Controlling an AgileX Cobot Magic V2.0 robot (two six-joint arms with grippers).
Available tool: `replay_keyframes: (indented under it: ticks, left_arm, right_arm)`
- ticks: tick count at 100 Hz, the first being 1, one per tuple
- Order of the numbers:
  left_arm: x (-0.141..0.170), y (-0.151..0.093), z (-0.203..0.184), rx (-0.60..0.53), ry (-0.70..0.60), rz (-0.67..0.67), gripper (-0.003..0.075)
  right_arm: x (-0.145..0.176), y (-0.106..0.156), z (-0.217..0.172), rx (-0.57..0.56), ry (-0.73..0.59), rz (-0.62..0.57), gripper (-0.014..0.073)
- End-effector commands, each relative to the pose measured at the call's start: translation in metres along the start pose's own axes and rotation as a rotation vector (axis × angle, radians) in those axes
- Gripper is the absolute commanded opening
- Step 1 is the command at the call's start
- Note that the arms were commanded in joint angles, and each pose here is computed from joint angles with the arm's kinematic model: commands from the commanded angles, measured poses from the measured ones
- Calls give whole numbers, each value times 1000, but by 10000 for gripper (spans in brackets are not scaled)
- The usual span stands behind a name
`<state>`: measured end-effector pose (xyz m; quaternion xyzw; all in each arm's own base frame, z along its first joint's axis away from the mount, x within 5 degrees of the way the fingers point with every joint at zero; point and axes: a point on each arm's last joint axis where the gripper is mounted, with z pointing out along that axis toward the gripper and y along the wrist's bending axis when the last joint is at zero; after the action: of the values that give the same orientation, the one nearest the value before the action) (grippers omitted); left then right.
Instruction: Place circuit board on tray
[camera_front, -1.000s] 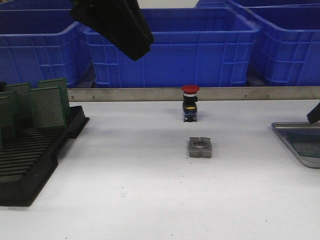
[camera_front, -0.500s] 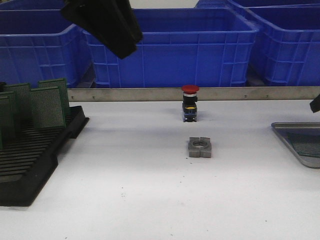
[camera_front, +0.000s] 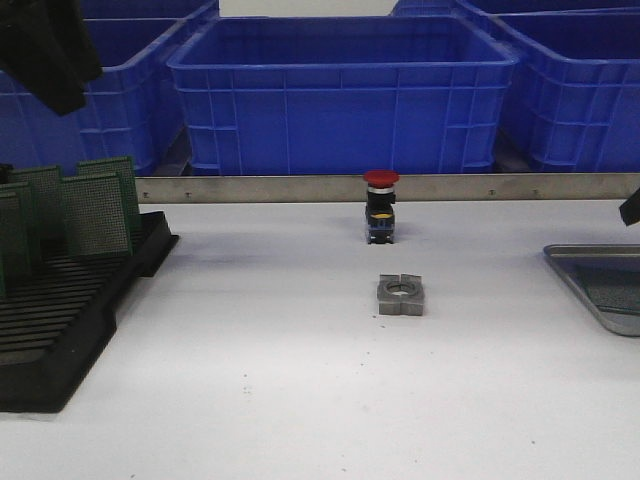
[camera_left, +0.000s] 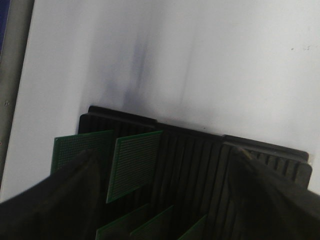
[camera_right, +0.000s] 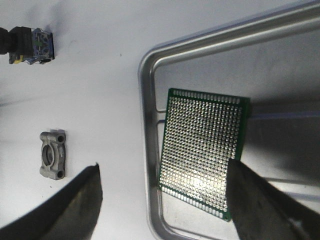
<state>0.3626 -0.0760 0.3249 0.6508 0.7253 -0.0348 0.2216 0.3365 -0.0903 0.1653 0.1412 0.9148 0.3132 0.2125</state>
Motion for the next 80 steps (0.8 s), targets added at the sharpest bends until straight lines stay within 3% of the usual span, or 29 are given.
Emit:
replay_keyframes:
  ticks: [1, 80]
  left_arm:
    - [-2, 6, -23, -95, -47, 12, 503]
    - [35, 36, 58, -30, 53, -24, 503]
  right_arm:
    - [-9, 17, -19, -36, -62, -32, 542]
    - [-8, 18, -19, -48, -51, -33, 542]
